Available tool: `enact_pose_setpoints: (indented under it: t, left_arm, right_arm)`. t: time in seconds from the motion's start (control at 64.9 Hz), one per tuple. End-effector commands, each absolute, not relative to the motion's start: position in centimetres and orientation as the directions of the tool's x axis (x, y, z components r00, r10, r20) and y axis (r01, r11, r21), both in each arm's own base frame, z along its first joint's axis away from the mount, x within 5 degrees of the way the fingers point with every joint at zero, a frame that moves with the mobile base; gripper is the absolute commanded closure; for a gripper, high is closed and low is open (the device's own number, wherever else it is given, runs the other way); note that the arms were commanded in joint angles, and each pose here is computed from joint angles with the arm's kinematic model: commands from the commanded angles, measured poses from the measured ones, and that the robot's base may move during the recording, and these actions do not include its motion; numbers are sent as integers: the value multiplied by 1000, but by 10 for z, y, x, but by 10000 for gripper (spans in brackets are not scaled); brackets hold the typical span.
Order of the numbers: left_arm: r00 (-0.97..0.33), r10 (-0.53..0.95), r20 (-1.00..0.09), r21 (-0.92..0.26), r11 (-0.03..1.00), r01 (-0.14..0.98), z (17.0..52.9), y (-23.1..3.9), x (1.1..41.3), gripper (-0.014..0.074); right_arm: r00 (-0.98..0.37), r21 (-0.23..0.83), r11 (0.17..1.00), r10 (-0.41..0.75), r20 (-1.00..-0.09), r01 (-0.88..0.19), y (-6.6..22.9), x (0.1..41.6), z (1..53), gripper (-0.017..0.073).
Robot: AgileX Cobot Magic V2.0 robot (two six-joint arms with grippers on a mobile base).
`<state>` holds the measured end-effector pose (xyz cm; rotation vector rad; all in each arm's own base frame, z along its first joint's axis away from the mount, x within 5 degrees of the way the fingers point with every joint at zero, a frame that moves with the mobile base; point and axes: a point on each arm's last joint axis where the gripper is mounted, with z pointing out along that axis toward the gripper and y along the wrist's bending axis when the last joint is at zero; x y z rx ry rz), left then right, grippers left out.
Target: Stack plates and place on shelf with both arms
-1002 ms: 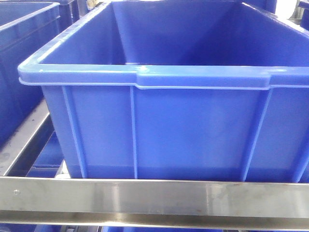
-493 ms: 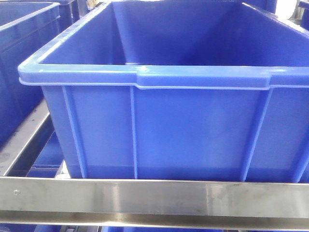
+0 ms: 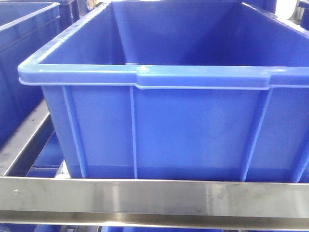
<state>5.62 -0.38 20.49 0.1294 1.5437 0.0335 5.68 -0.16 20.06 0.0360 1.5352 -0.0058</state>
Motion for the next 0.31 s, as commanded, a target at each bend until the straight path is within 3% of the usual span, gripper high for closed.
enact_pose_setpoints:
  t: [0.0, 0.293]
  left_arm:
    - [126, 86, -988, 92, 995, 39, 213, -3, 54, 512]
    - [126, 86, -988, 92, 995, 39, 213, -3, 54, 512]
  right_arm:
    - [147, 12, 1000, 8, -989, 24, -1, 54, 210, 510]
    - [147, 12, 1000, 8, -989, 24, -1, 54, 210, 510]
